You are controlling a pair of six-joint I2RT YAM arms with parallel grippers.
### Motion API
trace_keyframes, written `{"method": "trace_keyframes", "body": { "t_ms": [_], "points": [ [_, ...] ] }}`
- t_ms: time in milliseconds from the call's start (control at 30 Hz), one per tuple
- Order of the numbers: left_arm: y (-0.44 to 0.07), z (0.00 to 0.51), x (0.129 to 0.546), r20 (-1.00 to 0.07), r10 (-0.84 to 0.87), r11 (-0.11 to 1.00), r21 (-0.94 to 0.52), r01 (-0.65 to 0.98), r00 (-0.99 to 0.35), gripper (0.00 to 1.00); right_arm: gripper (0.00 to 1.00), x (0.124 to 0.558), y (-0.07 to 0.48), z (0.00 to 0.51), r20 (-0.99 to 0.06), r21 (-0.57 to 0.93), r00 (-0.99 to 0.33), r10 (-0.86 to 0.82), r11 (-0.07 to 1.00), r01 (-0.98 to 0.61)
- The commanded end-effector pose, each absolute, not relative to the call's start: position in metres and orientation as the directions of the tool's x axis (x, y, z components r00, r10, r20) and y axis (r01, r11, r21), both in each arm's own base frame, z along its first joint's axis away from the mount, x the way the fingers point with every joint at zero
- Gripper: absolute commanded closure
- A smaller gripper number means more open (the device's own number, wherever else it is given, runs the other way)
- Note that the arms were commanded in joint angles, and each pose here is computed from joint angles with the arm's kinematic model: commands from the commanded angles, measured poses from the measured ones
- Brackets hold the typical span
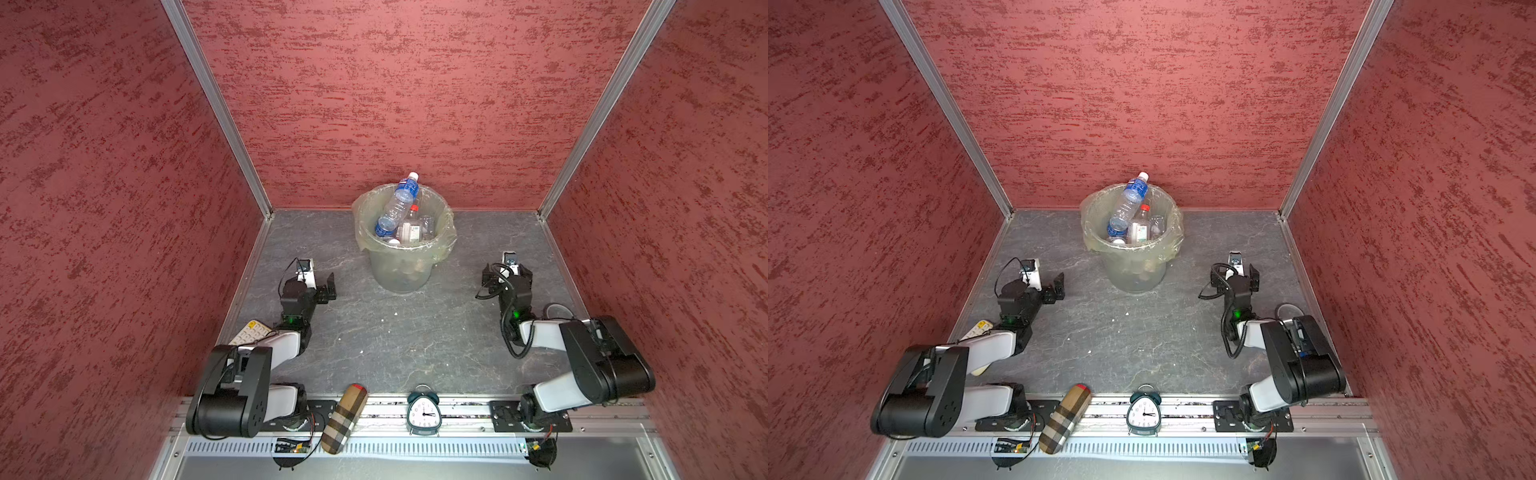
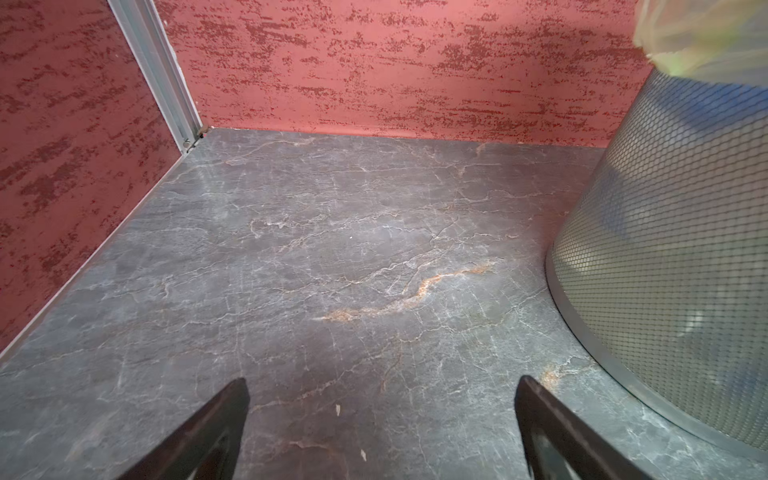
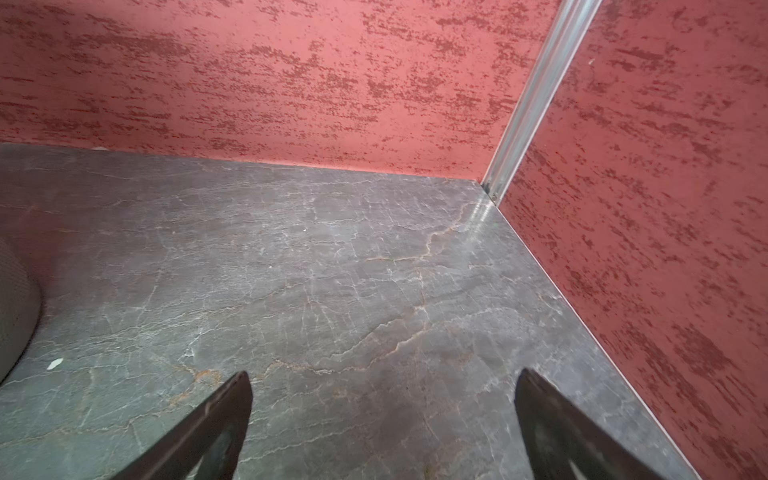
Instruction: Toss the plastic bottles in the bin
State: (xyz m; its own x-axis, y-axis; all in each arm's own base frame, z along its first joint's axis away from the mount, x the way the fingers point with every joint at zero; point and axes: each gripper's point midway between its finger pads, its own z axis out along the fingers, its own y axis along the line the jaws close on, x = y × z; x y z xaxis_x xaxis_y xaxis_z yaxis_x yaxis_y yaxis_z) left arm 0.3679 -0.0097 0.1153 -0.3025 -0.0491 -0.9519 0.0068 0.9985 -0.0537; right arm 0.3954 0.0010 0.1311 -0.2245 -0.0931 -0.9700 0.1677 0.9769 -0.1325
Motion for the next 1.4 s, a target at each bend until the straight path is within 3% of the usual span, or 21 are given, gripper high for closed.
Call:
{"method": "trace_keyframes", "body": {
  "t_ms": [0,267,367,800,1100,1367],
  "points": [
    [-0.01,0.143,0.384,-0.982,-0.032,0.998,-0.042,0.049,-0.189,0.0,0.02,0.395,-0.004,0.147,-0.989,-0.071,-0.14,-0.052,0.988,0.135],
    [-0.001,0.121,0.392,-0.971,-0.097,0.991,-0.114,0.066,-0.217,0.01,0.02,0.389,-0.025,0.136,-0.992,0.058,-0.109,0.07,0.993,0.107],
    [-0.004,0.113,0.4,-0.956,-0.091,0.988,-0.121,0.092,-0.281,0.01,0.02,0.389,-0.025,0.134,-0.992,0.061,-0.108,0.072,0.993,0.104],
    [-0.004,0.114,0.4,-0.96,-0.086,0.991,-0.111,0.08,-0.267,0.01,0.01,0.386,-0.026,0.136,-0.993,0.057,-0.093,0.067,0.993,0.107],
    [-0.004,0.114,0.4,-0.959,-0.092,0.987,-0.123,0.101,-0.269,0.01,0.01,0.389,-0.017,0.133,-0.991,0.074,-0.113,0.075,0.997,0.021],
    [-0.005,0.114,0.4,-0.959,-0.09,0.987,-0.121,0.103,-0.269,0.01,0.01,0.39,-0.028,0.134,-0.989,0.085,-0.111,0.094,0.993,0.076]
  ]
}}
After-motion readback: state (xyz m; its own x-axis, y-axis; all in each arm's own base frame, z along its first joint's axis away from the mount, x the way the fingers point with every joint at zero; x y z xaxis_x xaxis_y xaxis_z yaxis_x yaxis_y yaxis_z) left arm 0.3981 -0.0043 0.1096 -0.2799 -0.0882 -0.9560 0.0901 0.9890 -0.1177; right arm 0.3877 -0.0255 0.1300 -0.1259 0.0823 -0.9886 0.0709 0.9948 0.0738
